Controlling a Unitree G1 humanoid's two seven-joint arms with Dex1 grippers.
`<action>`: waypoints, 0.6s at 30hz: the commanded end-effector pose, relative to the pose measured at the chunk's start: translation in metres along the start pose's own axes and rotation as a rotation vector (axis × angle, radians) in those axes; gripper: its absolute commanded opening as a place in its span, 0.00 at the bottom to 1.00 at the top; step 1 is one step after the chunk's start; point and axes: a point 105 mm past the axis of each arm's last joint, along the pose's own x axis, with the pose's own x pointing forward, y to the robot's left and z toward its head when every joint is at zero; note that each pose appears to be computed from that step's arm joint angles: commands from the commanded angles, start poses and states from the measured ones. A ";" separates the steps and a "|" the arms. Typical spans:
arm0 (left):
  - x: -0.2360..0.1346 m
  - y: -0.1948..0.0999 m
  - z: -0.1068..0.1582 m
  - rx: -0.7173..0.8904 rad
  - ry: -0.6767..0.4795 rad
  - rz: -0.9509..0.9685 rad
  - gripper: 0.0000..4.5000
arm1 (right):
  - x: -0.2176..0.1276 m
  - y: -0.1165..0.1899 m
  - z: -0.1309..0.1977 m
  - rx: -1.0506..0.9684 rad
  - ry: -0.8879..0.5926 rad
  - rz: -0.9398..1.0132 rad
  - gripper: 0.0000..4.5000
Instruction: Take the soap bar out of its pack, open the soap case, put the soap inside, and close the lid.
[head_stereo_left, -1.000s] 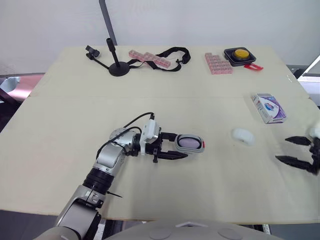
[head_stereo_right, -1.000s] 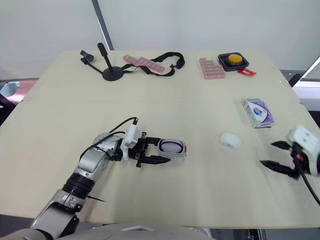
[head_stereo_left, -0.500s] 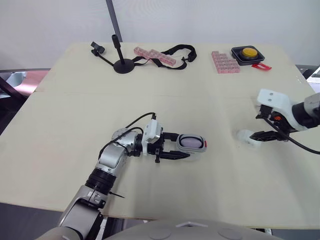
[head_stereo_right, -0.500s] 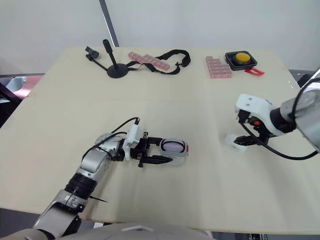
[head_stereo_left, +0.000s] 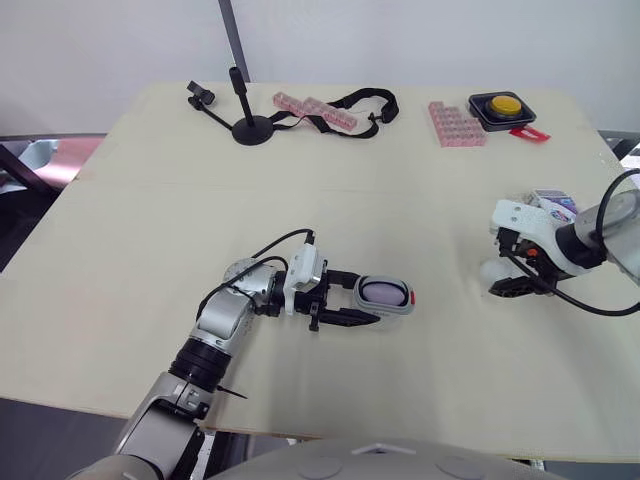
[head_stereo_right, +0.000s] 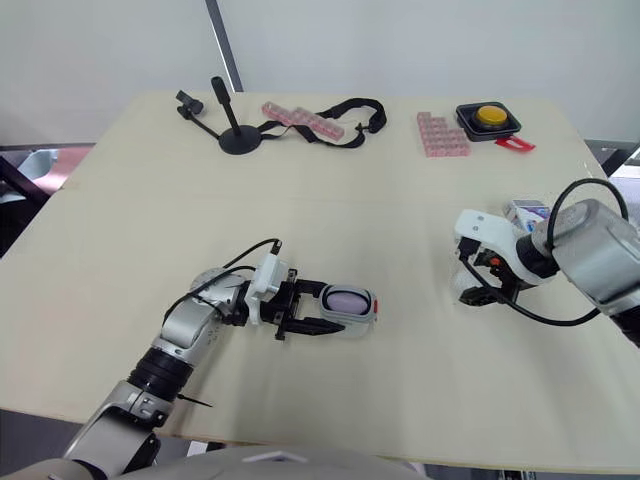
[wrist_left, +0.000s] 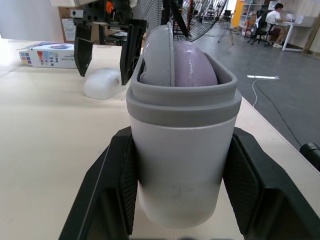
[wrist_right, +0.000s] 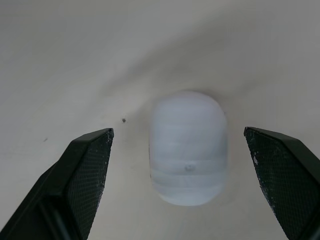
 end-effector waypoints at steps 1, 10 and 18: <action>0.001 -0.001 0.010 0.048 -0.014 -0.014 0.41 | -0.004 -0.007 -0.003 -0.004 0.007 -0.041 0.99; 0.001 -0.001 0.009 0.048 -0.013 -0.010 0.41 | -0.001 -0.011 -0.008 0.011 0.015 -0.047 0.99; 0.000 0.000 0.009 0.050 -0.008 -0.007 0.41 | 0.001 -0.012 -0.009 0.014 0.017 -0.046 0.67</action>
